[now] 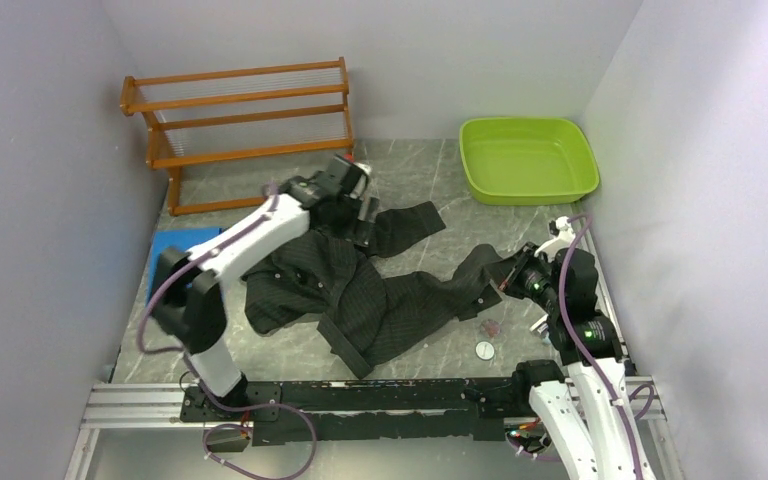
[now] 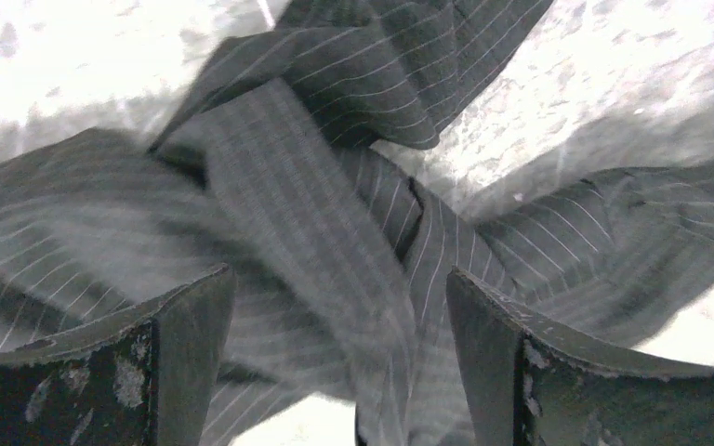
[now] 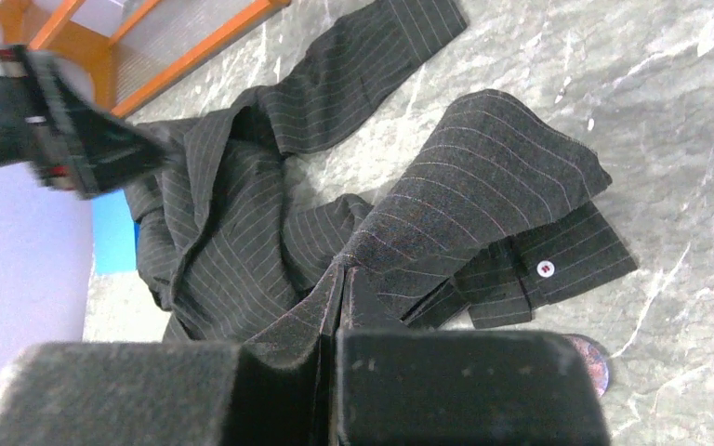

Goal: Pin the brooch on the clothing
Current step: Flatten out the clothes at the center of the board.

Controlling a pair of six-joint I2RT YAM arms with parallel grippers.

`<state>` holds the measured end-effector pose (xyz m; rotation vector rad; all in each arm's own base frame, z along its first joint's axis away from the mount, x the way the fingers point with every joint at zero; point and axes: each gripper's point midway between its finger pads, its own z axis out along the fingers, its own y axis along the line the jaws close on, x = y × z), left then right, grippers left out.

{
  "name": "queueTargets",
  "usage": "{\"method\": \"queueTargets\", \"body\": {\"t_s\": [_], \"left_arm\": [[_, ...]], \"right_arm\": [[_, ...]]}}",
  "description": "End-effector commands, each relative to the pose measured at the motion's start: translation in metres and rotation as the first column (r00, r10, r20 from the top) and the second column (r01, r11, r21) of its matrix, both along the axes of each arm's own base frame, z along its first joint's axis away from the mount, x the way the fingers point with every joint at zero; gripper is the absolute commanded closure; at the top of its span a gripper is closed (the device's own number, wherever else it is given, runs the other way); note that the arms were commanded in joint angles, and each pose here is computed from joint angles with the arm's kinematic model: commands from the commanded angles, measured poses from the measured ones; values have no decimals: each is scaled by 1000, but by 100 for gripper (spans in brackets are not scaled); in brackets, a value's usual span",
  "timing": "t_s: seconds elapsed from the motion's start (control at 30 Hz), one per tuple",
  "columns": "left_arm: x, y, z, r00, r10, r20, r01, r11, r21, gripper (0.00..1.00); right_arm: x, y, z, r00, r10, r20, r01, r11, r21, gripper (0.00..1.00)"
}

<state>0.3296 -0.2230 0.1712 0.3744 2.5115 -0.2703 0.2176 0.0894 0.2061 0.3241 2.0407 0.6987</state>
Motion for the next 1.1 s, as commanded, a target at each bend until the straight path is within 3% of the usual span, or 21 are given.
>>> {"method": "queueTargets", "body": {"t_s": [0.0,0.2,0.43,0.47,0.57,0.6,0.7,0.9,1.07], "left_arm": [[33,-28,-26,996,-23,90,11,991,136,12],[66,-52,-75,993,-82,89,57,964,260,12],[81,-66,-116,994,-103,45,86,953,289,17],[81,-67,-118,993,-104,46,87,954,287,24],[81,-65,-108,994,-83,68,61,960,274,57],[82,-64,-101,994,-74,81,51,964,260,71],[86,-56,-66,992,-19,126,-3,985,171,96],[88,4,60,946,162,280,-160,987,-31,98],[57,71,173,830,326,453,-274,945,-178,97]], "right_arm": [[2,3,3,1000,-4,17,4,999,38,100],[0,1,1,1000,-1,15,1,1000,17,100],[1,2,1,1000,9,22,-9,1000,14,100],[2,2,2,1000,8,26,-9,1000,10,100],[8,0,7,999,2,46,-2,1000,1,100],[10,0,10,999,-1,53,1,1000,-5,100],[17,-2,22,997,-4,80,6,1000,-19,100],[32,-15,65,982,-61,178,73,995,-62,100],[38,-20,128,946,-103,309,117,993,-27,100]]}}
